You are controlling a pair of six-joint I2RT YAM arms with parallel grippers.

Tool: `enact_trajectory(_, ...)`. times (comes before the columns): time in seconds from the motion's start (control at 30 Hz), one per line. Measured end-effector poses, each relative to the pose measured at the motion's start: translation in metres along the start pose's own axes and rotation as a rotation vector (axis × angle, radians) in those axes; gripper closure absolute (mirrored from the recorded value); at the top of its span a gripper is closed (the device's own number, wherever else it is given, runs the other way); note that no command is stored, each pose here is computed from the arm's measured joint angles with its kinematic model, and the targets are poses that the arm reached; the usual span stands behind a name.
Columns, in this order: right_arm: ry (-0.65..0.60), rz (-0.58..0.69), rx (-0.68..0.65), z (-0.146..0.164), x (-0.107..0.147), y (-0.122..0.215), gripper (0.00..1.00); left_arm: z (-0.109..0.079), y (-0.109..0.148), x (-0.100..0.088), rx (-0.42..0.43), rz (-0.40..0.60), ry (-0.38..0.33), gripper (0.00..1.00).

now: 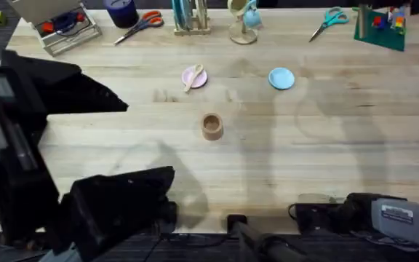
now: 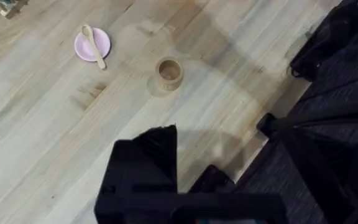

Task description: Pick up a utensil and set it on the pink plate, then put the other utensil in the container.

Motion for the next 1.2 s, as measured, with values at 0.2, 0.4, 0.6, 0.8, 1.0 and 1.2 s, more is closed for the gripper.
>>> enact_trajectory(0.2, 0.1, -0.095, -0.117, 0.013, -0.01, 0.001, 0.972, 0.0, 0.0, 0.0, 0.0, 0.0, 0.0, 0.008)
enact_trajectory(0.4, 0.15, -0.179, -0.187, 0.016, -0.014, 0.007, 0.972, 0.0, 0.0, 0.0, 0.0, 0.0, 0.0, 0.008)
enact_trajectory(0.6, 0.218, -0.401, -0.311, 0.014, -0.02, 0.028, 0.972, 0.0, 0.0, 0.0, 0.0, 0.0, 0.0, 0.007)
enact_trajectory(0.8, 0.259, -0.57, -0.429, 0.018, -0.027, 0.036, 0.972, 0.0, 0.0, 0.0, 0.0, 0.0, 0.0, 0.008)
enact_trajectory(1.0, 0.249, -0.67, -0.539, 0.016, -0.03, 0.026, 0.972, 0.0, 0.0, 0.0, 0.0, 0.0, 0.0, 0.007)
enact_trajectory(1.2, 0.242, -0.701, -0.601, 0.019, -0.033, 0.017, 0.972, 0.0, 0.0, 0.0, 0.0, 0.0, 0.0, 0.008)
Point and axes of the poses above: each hand's point on the last joint's axis, 136 mm out from that joint toward the fingers, its own y axis back along the fingers, its own z axis along the line the jaws close on, x = y × z, the point moved 6 cm from there along y, back along the fingers, and after that the axes turned 4 degrees about y, right-handed, at the moved point
